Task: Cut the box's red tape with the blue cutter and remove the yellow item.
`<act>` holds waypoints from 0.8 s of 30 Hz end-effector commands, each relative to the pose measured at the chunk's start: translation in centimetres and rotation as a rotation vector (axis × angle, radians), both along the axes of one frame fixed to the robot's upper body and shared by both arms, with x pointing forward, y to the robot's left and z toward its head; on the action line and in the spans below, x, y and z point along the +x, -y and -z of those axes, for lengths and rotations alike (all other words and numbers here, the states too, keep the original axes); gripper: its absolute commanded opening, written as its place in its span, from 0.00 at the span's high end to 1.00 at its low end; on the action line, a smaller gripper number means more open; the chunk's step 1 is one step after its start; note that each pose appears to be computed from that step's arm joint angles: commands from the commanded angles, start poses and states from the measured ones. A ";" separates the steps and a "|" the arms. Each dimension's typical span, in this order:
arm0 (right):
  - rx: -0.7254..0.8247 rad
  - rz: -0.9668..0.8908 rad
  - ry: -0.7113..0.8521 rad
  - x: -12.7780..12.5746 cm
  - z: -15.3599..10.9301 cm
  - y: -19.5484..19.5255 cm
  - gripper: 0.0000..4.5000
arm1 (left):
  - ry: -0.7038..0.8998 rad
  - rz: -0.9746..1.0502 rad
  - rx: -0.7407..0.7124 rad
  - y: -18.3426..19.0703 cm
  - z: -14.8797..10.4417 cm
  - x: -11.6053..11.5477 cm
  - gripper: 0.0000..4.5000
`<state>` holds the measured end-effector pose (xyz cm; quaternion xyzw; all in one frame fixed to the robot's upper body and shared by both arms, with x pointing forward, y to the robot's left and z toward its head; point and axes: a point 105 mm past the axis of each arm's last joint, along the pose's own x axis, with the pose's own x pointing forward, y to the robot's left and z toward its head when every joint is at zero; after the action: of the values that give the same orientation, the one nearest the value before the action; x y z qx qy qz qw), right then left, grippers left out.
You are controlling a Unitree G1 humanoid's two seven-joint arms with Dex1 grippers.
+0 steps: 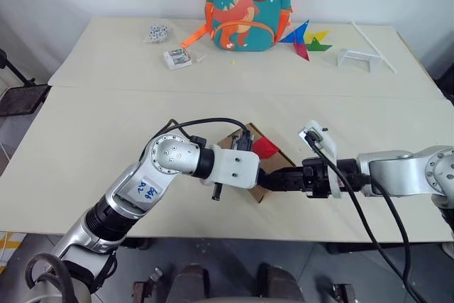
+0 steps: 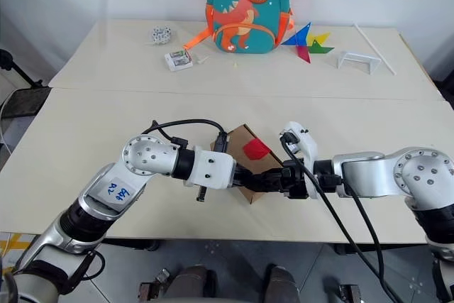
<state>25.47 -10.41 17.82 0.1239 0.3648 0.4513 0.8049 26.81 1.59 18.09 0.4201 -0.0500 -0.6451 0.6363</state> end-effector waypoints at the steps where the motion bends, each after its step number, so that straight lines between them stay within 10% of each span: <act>1: 0.018 -0.009 0.000 -0.3 -0.1 -0.3 0.39 | 0.051 0.019 -0.023 0.4 -1.2 -0.3 0.91; 9: 0.043 0.007 -0.002 0.0 -0.2 -0.4 0.98 | 0.061 0.019 -0.020 0.3 -1.2 -0.3 0.91; 24: 0.079 -0.009 0.010 0.0 -0.8 -0.6 0.98 | 0.072 0.017 -0.016 0.2 -1.2 -0.2 0.91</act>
<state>25.41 -9.83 17.39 0.1451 0.3669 0.4575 0.7969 27.19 1.93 17.96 0.4295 -0.0444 -0.6369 0.6387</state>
